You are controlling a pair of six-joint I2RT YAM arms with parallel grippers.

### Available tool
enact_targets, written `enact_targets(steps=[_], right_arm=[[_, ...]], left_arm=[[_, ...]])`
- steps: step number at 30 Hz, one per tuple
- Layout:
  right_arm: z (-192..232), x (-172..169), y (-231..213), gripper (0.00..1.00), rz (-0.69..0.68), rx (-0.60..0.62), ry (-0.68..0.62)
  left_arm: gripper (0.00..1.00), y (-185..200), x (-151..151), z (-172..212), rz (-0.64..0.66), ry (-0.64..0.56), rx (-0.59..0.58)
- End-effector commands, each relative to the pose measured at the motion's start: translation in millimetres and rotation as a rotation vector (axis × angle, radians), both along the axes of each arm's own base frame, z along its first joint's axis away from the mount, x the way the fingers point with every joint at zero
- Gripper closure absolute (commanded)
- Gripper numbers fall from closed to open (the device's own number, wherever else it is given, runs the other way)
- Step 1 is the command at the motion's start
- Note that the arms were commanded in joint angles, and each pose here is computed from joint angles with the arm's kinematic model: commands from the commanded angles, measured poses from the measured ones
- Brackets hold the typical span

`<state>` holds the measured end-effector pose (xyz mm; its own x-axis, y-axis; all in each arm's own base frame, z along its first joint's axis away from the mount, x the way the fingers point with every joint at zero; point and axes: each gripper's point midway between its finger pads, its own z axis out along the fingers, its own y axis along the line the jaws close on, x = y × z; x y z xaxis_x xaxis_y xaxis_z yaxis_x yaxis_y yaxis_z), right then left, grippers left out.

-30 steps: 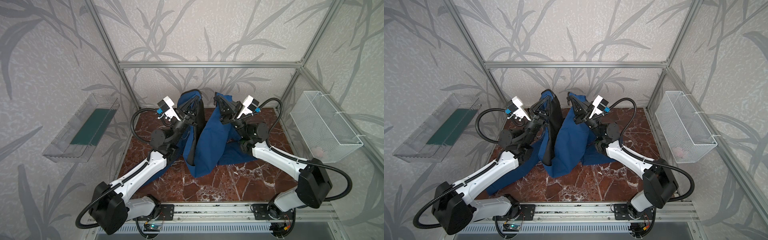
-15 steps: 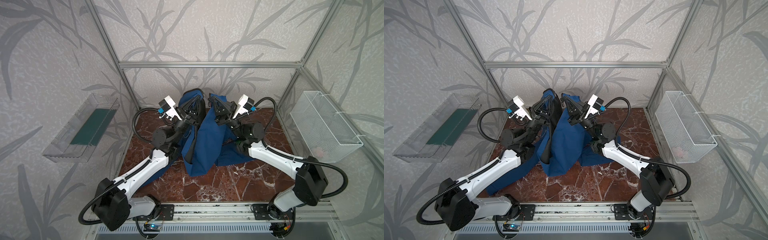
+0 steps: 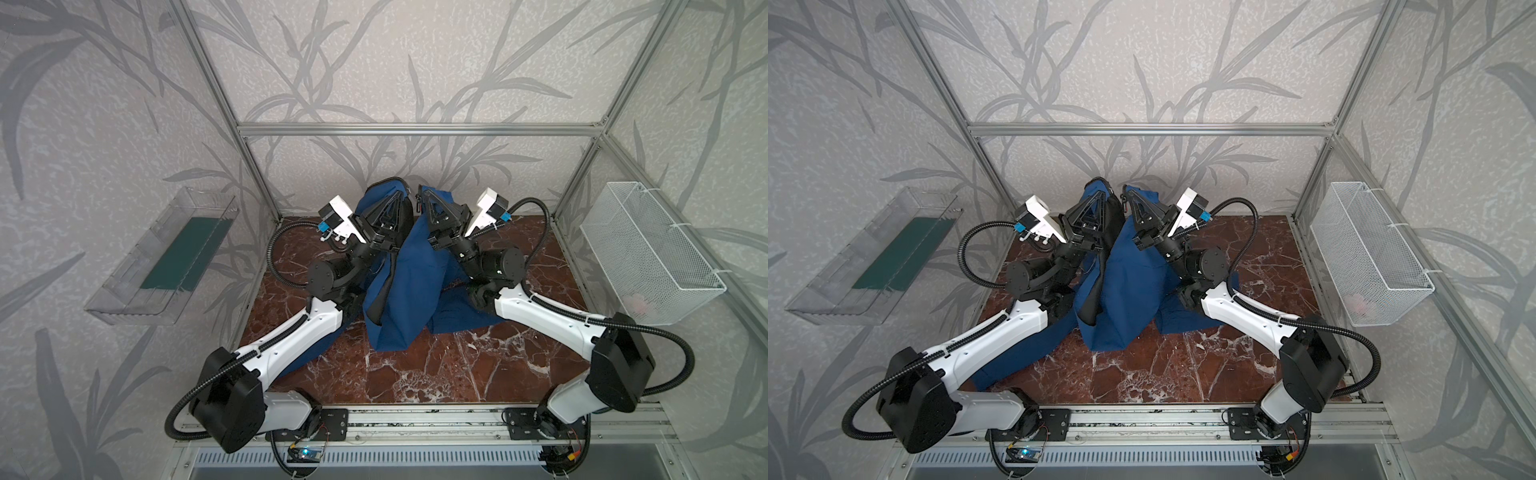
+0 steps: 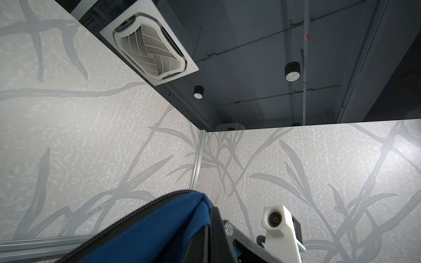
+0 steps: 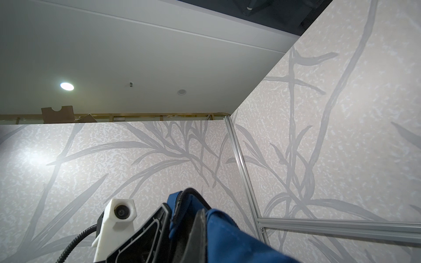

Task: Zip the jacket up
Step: 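Hold the raised hem ends together with both grippers, jacket hanging below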

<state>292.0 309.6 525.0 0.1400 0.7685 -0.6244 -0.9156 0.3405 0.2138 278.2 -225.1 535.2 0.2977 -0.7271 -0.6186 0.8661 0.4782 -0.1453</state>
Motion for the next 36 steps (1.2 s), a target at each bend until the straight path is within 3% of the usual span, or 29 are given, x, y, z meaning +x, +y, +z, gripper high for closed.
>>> enact_targets(steps=[1,19,36], right_arm=[[38.3,-25.8,-21.7,1.00,0.015,0.110,-0.088],[47.2,-45.4,-25.6,1.00,0.037,0.133,-0.102],[41.2,-36.2,-20.1,1.00,0.049,0.141,-0.064]], left_arm=[[1.00,8.1,-24.0,19.8,0.008,-0.123,-0.034],[1.00,2.5,-21.7,14.2,0.019,-0.120,-0.019],[1.00,-1.6,-22.9,11.4,0.022,-0.122,-0.009]])
